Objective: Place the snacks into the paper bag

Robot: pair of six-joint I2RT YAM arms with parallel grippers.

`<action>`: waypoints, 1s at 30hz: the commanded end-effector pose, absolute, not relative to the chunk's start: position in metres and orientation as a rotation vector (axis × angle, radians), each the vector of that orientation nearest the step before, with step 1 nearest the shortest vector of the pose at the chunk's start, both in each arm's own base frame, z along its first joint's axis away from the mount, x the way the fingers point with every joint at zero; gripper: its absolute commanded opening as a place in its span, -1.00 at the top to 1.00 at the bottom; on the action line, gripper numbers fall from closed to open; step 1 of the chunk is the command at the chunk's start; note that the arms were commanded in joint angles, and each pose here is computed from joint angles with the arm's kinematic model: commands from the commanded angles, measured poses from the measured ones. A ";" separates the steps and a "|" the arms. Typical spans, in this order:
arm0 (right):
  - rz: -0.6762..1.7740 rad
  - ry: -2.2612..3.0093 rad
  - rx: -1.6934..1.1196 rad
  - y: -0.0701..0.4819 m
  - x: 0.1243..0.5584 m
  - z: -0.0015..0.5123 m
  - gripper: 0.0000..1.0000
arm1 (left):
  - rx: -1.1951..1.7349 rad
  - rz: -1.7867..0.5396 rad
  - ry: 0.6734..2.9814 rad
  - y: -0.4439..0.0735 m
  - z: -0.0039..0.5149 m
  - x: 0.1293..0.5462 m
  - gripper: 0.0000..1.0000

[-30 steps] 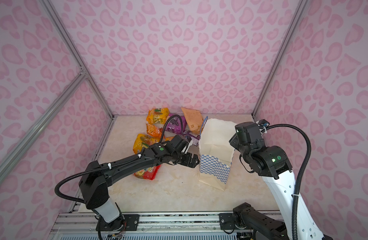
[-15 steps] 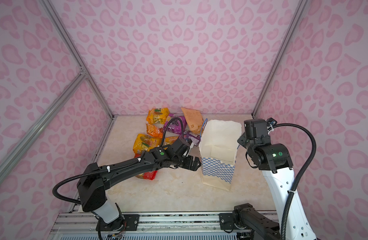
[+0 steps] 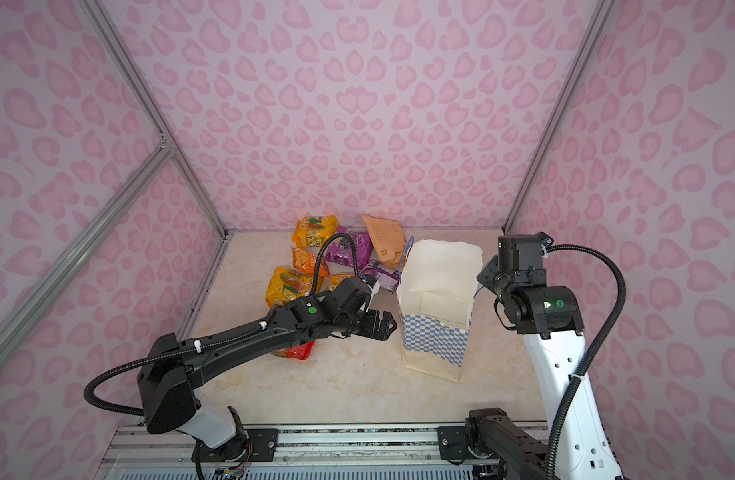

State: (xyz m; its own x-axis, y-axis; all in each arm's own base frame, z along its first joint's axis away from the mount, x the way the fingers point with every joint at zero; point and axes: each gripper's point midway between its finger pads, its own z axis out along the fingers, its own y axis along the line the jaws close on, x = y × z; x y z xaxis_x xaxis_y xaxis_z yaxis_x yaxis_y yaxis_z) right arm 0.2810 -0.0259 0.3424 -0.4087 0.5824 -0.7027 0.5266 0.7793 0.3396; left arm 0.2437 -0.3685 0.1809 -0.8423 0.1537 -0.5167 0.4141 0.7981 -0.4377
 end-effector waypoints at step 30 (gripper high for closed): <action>0.251 2.151 0.644 0.001 0.287 0.337 1.00 | -0.266 -0.772 2.398 -0.364 0.167 0.483 -0.93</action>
State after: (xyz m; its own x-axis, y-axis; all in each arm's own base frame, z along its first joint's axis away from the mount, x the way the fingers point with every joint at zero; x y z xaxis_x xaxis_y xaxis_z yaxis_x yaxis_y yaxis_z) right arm 0.2887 -0.0017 0.3368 -0.4865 0.5449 -0.6829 0.3789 0.8359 0.3971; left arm 0.4630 -0.3619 0.1757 -0.8092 -0.3350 -0.4826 0.0146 0.8097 -0.5867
